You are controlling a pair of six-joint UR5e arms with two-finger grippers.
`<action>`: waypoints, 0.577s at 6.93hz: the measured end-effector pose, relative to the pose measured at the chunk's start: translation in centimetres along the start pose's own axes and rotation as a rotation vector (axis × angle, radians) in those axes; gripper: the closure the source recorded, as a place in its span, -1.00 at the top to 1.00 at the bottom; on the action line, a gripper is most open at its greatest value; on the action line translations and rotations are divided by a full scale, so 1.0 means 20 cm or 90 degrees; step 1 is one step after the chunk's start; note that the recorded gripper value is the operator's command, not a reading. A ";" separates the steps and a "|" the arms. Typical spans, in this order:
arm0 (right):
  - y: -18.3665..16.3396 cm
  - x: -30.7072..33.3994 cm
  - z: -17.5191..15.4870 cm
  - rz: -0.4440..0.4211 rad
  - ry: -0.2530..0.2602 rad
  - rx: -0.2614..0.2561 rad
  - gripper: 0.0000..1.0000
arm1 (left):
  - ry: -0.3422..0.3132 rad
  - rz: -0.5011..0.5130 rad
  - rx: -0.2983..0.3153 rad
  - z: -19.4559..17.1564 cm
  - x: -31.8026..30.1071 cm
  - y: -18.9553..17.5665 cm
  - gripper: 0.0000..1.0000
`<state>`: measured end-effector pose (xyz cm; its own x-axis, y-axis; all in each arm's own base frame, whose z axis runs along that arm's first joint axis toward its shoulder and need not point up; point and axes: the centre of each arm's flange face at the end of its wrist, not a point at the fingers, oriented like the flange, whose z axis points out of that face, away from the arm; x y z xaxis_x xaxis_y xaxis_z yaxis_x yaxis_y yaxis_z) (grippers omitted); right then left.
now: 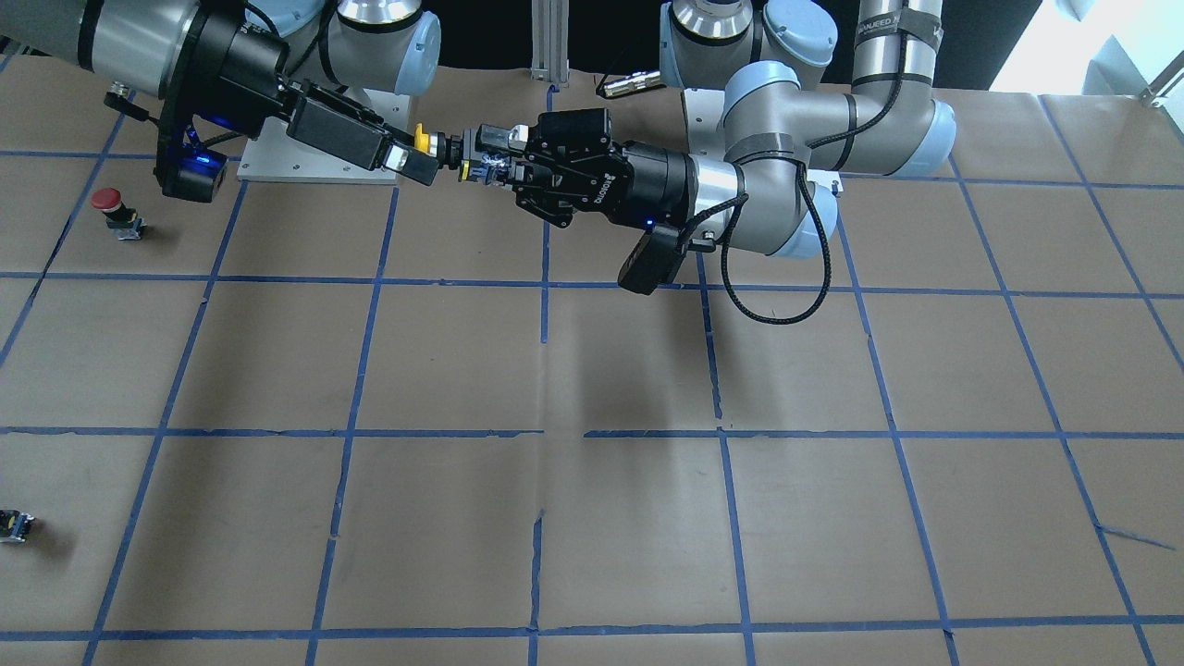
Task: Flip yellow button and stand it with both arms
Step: 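Close the right gripper on the yellow cap while the left gripper holds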
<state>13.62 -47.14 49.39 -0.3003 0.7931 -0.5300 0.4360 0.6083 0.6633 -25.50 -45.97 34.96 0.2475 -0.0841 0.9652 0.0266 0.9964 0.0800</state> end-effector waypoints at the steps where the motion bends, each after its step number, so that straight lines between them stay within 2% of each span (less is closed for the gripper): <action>1: 0.00 0.00 0.00 0.002 -0.001 -0.001 -0.48 | 0.000 0.000 0.000 0.00 0.00 0.00 -0.61; 2: 0.00 0.00 0.00 0.003 -0.001 -0.002 -0.54 | 0.000 0.000 0.000 0.00 0.00 0.00 0.63; 3: 0.00 0.00 0.00 0.003 -0.002 -0.002 -0.55 | -0.001 -0.003 0.000 0.00 0.00 0.00 0.99; 4: 0.00 0.00 0.00 0.003 -0.003 -0.001 -0.57 | -0.002 -0.007 -0.001 0.00 0.00 0.00 1.00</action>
<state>13.51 -47.20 49.38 -0.2945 0.7959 -0.5290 0.4355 0.6045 0.6670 -25.53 -45.91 34.96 0.2448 -0.0946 0.9649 0.0300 0.9955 0.0899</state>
